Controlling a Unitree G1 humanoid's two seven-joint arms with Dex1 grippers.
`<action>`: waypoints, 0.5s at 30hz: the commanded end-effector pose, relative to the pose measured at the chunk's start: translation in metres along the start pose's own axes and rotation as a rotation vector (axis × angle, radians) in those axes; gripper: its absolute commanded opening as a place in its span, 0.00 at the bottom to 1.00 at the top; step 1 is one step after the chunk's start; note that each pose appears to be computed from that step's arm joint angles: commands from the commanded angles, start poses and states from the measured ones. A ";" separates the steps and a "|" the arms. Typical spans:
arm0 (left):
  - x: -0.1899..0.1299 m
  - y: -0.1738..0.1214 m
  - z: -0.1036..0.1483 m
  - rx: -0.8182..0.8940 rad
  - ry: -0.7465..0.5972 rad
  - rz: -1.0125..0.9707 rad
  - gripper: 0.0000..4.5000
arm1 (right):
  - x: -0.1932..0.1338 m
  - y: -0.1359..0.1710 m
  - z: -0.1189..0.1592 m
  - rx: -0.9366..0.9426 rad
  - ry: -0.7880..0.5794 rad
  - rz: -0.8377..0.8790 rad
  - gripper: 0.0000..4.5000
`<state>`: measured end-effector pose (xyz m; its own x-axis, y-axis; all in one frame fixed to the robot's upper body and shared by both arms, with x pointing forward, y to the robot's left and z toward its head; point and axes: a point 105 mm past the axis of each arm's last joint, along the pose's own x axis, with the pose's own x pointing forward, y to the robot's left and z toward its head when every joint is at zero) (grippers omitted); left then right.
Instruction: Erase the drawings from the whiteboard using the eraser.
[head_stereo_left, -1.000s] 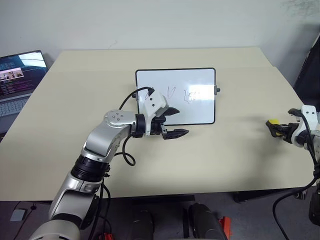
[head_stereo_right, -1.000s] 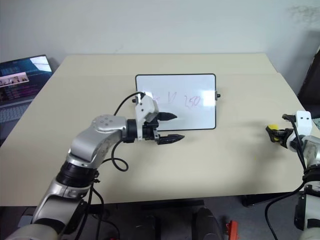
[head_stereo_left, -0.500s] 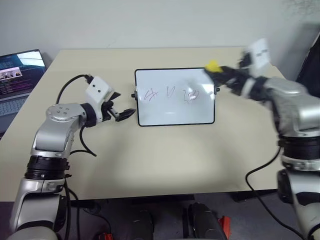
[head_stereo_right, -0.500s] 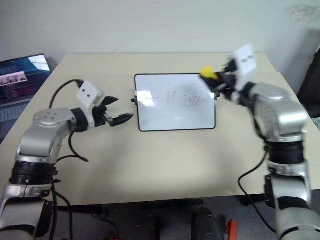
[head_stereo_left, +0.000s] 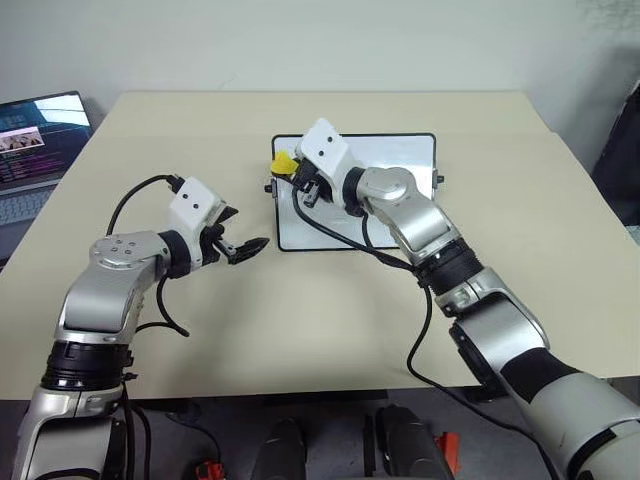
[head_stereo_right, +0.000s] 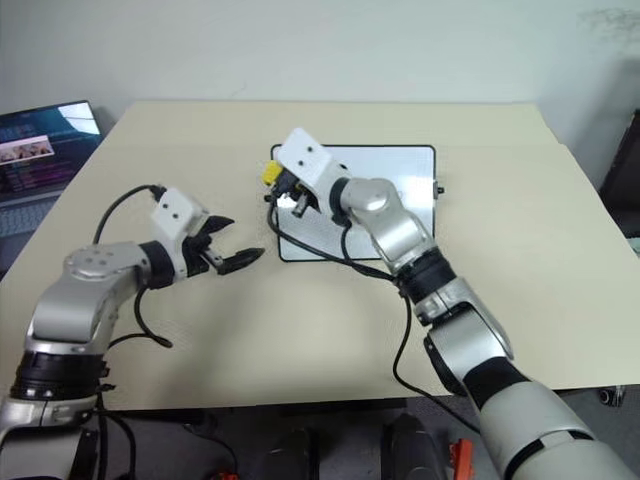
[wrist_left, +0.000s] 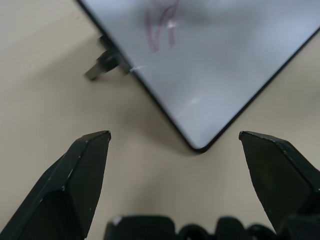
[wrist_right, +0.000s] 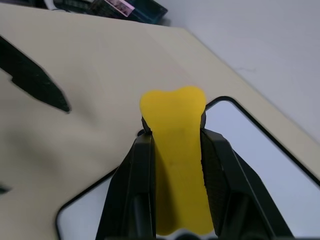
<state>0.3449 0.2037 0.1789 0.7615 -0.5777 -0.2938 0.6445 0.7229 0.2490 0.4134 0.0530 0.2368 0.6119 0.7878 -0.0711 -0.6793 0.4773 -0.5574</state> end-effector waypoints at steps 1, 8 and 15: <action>-0.014 -0.003 0.015 0.023 -0.023 -0.026 1.00 | 0.008 -0.003 0.011 -0.079 -0.035 -0.014 0.20; -0.013 -0.010 0.016 0.025 -0.006 -0.056 1.00 | 0.024 0.001 0.010 -0.116 -0.012 -0.031 0.20; -0.014 -0.012 0.019 0.032 -0.003 -0.056 1.00 | 0.027 -0.008 -0.004 -0.086 0.061 -0.108 0.20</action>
<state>0.3307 0.1974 0.1820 0.7156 -0.6142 -0.3326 0.6914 0.6907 0.2119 0.4372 0.0644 0.2139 0.6995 0.7043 -0.1211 -0.6070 0.4962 -0.6207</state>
